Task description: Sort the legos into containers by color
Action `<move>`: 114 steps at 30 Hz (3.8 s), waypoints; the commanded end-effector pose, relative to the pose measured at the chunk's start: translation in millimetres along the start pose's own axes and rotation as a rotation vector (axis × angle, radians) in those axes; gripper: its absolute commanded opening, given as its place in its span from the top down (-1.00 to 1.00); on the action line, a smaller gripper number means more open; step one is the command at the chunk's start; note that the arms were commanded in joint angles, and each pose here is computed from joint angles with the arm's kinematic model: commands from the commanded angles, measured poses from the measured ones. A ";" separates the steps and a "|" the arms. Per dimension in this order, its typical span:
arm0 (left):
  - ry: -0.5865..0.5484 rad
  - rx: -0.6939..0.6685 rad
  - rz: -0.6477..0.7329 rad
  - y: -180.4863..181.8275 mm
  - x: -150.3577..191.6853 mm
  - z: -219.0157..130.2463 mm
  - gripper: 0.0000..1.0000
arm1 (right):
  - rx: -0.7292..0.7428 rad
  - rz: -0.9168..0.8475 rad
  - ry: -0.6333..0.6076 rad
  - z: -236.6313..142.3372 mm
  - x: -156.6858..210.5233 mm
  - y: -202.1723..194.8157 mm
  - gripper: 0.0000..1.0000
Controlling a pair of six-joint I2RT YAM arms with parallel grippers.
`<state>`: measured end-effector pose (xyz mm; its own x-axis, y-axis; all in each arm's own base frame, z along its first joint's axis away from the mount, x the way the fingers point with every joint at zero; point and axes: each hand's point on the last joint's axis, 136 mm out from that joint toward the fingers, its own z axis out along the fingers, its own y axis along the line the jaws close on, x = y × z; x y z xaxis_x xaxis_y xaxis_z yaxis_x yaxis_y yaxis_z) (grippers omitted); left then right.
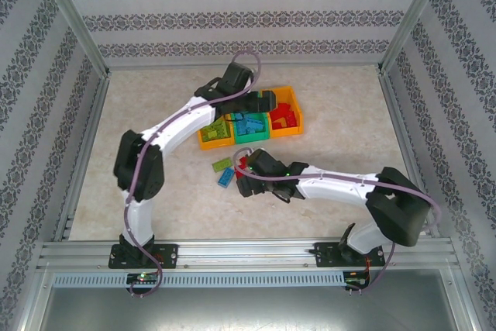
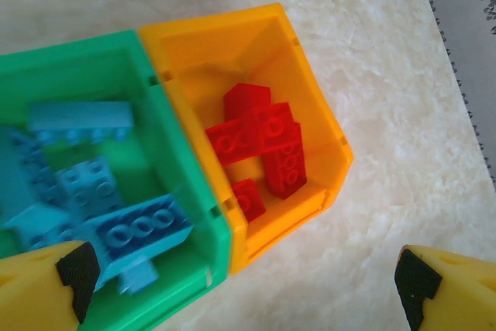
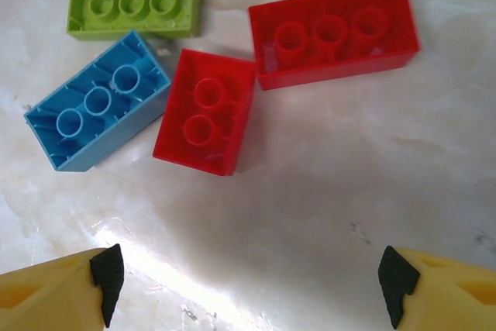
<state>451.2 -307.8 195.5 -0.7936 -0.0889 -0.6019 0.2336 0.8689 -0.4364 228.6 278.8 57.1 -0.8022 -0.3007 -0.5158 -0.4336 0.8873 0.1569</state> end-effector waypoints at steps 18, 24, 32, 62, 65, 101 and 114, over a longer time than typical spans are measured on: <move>-0.208 -0.201 -0.030 87.6 22.4 -77.1 -0.99 | 0.041 -0.044 0.124 52.0 -8.5 23.2 -0.43; -0.213 -0.215 -0.023 92.5 27.5 -86.8 -0.99 | 0.050 -0.062 0.136 58.9 -9.0 23.7 -0.22; -0.193 -0.241 -0.027 100.3 37.1 -86.2 -0.99 | 0.067 -0.052 0.117 55.5 -3.9 16.5 0.11; -0.010 -0.272 0.104 122.7 114.5 -114.2 -0.99 | 0.028 0.301 -0.005 -11.7 -109.4 -147.1 0.42; 0.030 -0.267 0.124 124.1 135.0 -117.9 -0.99 | 0.034 0.327 0.003 -1.3 -119.4 -157.6 0.42; 0.287 -0.172 0.146 91.8 237.5 -68.0 -0.72 | 0.040 0.435 -0.206 -52.2 -162.8 -175.3 -0.50; 0.329 -0.204 0.147 93.2 239.8 -47.7 -0.60 | 0.126 0.497 -0.203 -80.4 -91.2 -200.9 -0.59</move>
<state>247.8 -209.6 34.8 -0.9159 0.1765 -0.3604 0.2530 0.9511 -0.1773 364.0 110.6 142.9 -0.8044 0.2128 -0.5547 0.0123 0.9395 0.3425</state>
